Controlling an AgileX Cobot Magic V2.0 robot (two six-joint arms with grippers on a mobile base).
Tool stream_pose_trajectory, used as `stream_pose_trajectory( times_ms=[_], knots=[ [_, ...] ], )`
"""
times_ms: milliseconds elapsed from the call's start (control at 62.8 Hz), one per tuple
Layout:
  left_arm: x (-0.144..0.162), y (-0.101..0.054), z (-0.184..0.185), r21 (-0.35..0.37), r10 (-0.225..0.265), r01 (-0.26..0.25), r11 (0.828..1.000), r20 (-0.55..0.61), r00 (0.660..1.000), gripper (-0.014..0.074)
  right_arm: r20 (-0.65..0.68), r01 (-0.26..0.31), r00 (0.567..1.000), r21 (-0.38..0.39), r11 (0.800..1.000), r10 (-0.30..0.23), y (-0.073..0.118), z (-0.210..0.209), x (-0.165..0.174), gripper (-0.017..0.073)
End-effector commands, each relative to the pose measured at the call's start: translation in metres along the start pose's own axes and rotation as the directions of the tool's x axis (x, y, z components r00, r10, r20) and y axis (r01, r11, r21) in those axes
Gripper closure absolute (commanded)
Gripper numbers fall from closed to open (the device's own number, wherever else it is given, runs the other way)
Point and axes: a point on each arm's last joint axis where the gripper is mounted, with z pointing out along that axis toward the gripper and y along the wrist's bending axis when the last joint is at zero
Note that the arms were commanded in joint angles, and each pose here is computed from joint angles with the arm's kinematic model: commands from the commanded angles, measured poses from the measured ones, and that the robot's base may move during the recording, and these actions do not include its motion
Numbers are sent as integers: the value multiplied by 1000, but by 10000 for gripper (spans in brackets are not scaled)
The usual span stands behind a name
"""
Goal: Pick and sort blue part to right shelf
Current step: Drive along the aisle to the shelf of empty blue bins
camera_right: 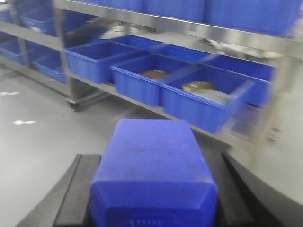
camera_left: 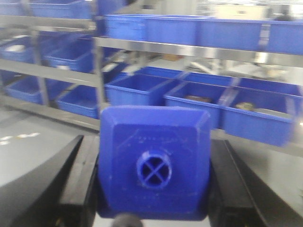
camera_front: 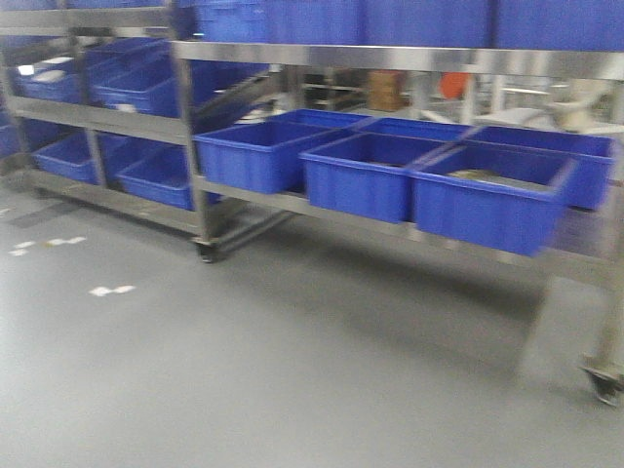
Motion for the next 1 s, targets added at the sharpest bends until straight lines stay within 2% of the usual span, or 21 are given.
stream_pose_trajectory(
  times_ms=[0, 988],
  knots=[
    [-18, -1, -2, 9, 3, -4, 1000, 111, 994, 187, 113, 13, 993, -3, 1000, -13, 0, -2, -18, 180],
    [-18, -1, -2, 9, 3, -4, 1000, 111, 994, 187, 113, 13, 993, -3, 1000, -13, 0, -2, -18, 180]
  ],
)
